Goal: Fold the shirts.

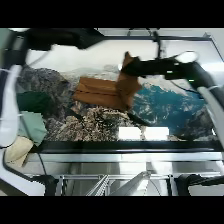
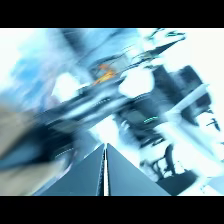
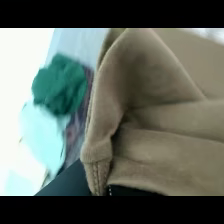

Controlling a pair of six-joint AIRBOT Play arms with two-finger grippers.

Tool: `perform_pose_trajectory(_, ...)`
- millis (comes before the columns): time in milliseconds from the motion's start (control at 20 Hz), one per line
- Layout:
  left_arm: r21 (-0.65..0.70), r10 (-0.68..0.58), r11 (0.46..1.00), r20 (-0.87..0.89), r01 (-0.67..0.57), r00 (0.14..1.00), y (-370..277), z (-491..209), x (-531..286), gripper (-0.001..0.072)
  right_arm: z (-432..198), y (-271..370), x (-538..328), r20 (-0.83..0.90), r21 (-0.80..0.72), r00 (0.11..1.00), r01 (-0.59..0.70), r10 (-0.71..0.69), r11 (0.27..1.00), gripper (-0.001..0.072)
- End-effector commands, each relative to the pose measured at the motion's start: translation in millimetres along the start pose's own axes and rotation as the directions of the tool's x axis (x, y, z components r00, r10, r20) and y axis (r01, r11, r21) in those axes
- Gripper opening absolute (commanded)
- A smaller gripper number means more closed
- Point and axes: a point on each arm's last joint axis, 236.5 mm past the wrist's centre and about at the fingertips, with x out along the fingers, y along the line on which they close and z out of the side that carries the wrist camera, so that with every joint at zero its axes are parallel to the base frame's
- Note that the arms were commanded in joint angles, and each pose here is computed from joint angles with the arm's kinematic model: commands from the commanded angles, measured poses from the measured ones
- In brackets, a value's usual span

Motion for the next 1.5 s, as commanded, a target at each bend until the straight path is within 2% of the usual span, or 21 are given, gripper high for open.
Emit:
perform_pose_trajectory(0, 0.121, -0.111, 0.988, 0.104, 0.098, 0.988, -69.1, 14.3, -72.7, 0.0006, 8.1, 20.3, 91.2, 0.111, -0.068, 0.992, 0.070, -0.063, 0.995, 0.0028)
perform_pose_trajectory(100, 0.059, -0.101, 0.994, 0.115, 0.095, 0.988, -59.0, 2.0, -78.9, 0.0007, -12.8, 14.4, 151.0, 0.050, -0.088, 0.996, 0.077, -0.073, 0.993, 0.0029)
perform_pose_trajectory(150, 0.017, -0.103, 0.995, 0.113, 0.102, 0.988, -51.8, -6.6, -77.4, 0.0007, -28.7, 15.2, 179.5, 0.007, -0.076, 0.999, 0.038, -0.038, 0.996, 0.0213)
perform_pose_trajectory(200, -0.019, -0.112, 0.993, 0.105, 0.114, 0.988, -45.7, -15.7, -73.4, 0.0006, -41.4, 25.2, 198.3, -0.024, -0.049, 0.999, -0.024, 0.022, 0.999, 0.0542)
perform_pose_trajectory(250, -0.052, -0.119, 0.991, 0.097, 0.124, 0.988, -39.0, -24.5, -69.2, 0.0006, -46.8, 40.6, 208.8, -0.020, -0.017, 0.995, -0.097, 0.096, 0.995, 0.0626)
perform_pose_trajectory(300, -0.084, -0.131, 0.987, 0.090, 0.139, 0.987, -33.5, -32.1, -64.6, 0.0006, -45.0, 56.9, 209.8, 0.007, 0.010, 0.986, -0.166, 0.166, 0.986, 0.0622)
perform_pose_trajectory(350, -0.114, -0.137, 0.982, 0.091, 0.147, 0.986, -27.3, -37.9, -61.8, 0.0006, -45.3, 77.4, 203.1, 0.001, 0.008, 0.969, -0.246, 0.246, 0.969, 0.0459)
perform_pose_trajectory(400, -0.125, -0.142, 0.980, 0.085, 0.152, 0.986, -23.4, -43.5, -57.5, 0.0006, -47.1, 98.7, 188.1, -0.035, -0.019, 0.942, -0.333, 0.332, 0.943, 0.0081)
perform_pose_trajectory(450, -0.134, -0.149, 0.978, 0.077, 0.159, 0.986, -21.7, -48.3, -54.3, 0.0006, -47.9, 114.9, 170.5, -0.074, -0.027, 0.914, -0.402, 0.399, 0.915, 0.0030)
perform_pose_trajectory(550, -0.140, -0.166, 0.975, 0.060, 0.173, 0.984, -22.8, -54.9, -54.2, 0.0006, -45.0, 126.6, 131.4, -0.154, -0.008, 0.874, -0.467, 0.460, 0.884, 0.0028)
perform_pose_trajectory(650, -0.127, -0.176, 0.975, 0.048, 0.181, 0.983, -27.2, -57.5, -54.9, 0.0005, -36.9, 109.3, 98.0, -0.206, 0.034, 0.881, -0.428, 0.426, 0.903, 0.0028)
perform_pose_trajectory(750, -0.113, -0.181, 0.976, 0.041, 0.185, 0.983, -32.7, -58.6, -59.0, 0.0005, -38.9, 64.5, 72.4, -0.283, 0.054, 0.919, -0.270, 0.274, 0.961, 0.0027)
perform_pose_trajectory(800, -0.108, -0.186, 0.976, 0.035, 0.189, 0.982, -36.0, -59.8, -59.3, 0.0005, -44.4, 31.8, 58.1, -0.339, 0.052, 0.928, -0.144, 0.153, 0.988, 0.0027)
perform_pose_trajectory(900, -0.097, -0.192, 0.976, 0.027, 0.193, 0.981, -42.4, -61.2, -59.8, 0.0005, -51.1, -31.6, 32.1, -0.405, 0.046, 0.911, 0.110, -0.082, 0.993, 0.0027)
perform_pose_trajectory(950, -0.092, -0.192, 0.977, 0.026, 0.194, 0.981, -44.7, -61.0, -60.0, 0.0006, -54.0, -63.9, 18.9, -0.428, 0.055, 0.882, 0.242, -0.196, 0.969, 0.0028)
perform_pose_trajectory(1000, -0.092, -0.191, 0.977, 0.025, 0.193, 0.981, -45.0, -61.2, -59.3, 0.0005, -57.5, -93.8, 5.5, -0.450, 0.073, 0.843, 0.364, -0.295, 0.929, 0.0071)
perform_pose_trajectory(1100, -0.093, -0.186, 0.978, 0.030, 0.188, 0.982, -43.2, -60.0, -58.6, 0.0005, -62.4, -136.2, -9.6, -0.470, 0.086, 0.776, 0.514, -0.420, 0.853, 0.0598)
perform_pose_trajectory(1150, -0.094, -0.182, 0.978, 0.036, 0.184, 0.983, -42.0, -58.8, -58.4, 0.0005, -66.5, -150.1, -11.2, -0.483, 0.103, 0.755, 0.553, -0.444, 0.827, 0.0687)
perform_pose_trajectory(1450, -0.088, -0.180, 0.979, 0.037, 0.182, 0.983, -41.5, -58.5, -58.4, 0.0005, -110.1, -179.0, 22.9, -0.579, 0.195, 0.727, 0.562, -0.369, 0.804, 0.0687)
